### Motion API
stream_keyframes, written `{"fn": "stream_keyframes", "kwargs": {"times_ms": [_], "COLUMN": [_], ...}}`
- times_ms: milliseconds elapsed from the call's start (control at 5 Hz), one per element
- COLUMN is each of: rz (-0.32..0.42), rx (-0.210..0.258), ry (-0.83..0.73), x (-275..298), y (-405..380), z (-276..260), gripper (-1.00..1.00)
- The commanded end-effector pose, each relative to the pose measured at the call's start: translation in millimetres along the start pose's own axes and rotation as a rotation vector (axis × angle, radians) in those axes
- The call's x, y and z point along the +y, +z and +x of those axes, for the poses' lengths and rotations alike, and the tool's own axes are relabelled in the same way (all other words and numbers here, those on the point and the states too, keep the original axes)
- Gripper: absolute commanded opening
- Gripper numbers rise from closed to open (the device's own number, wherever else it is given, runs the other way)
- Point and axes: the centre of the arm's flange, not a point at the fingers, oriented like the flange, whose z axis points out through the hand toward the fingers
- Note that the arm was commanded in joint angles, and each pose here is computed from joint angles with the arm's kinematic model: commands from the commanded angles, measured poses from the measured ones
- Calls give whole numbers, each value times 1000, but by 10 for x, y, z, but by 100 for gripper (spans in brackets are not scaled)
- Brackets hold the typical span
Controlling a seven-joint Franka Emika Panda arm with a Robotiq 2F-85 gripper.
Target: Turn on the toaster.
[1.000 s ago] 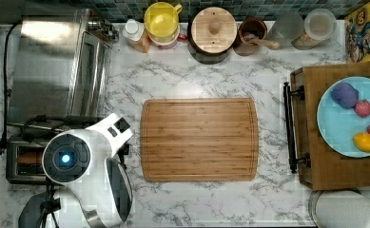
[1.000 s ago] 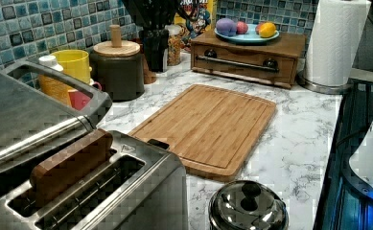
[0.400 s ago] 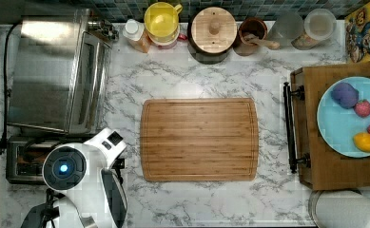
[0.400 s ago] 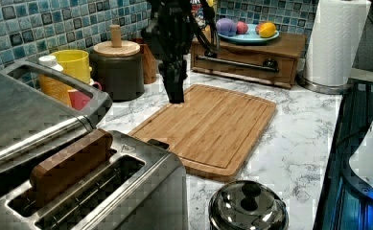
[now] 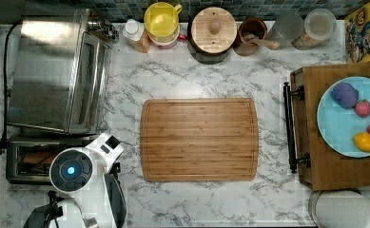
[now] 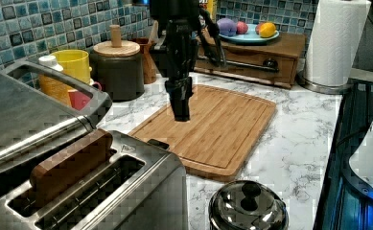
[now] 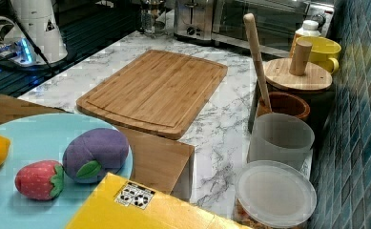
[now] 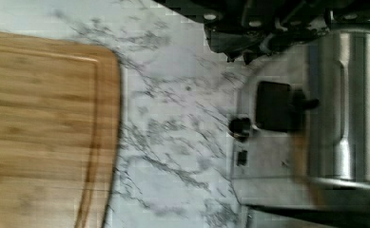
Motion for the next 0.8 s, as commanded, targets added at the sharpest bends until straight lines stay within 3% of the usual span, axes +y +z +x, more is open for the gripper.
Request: {"fn": "stream_keyframes", "kwargs": {"times_ms": [200, 800], "rz": [117, 68], "rx": [93, 62], "ry": [7, 52], "x": [-203, -426], "y": [-98, 191], "z": [-76, 133], "gripper": [-100, -100]}}
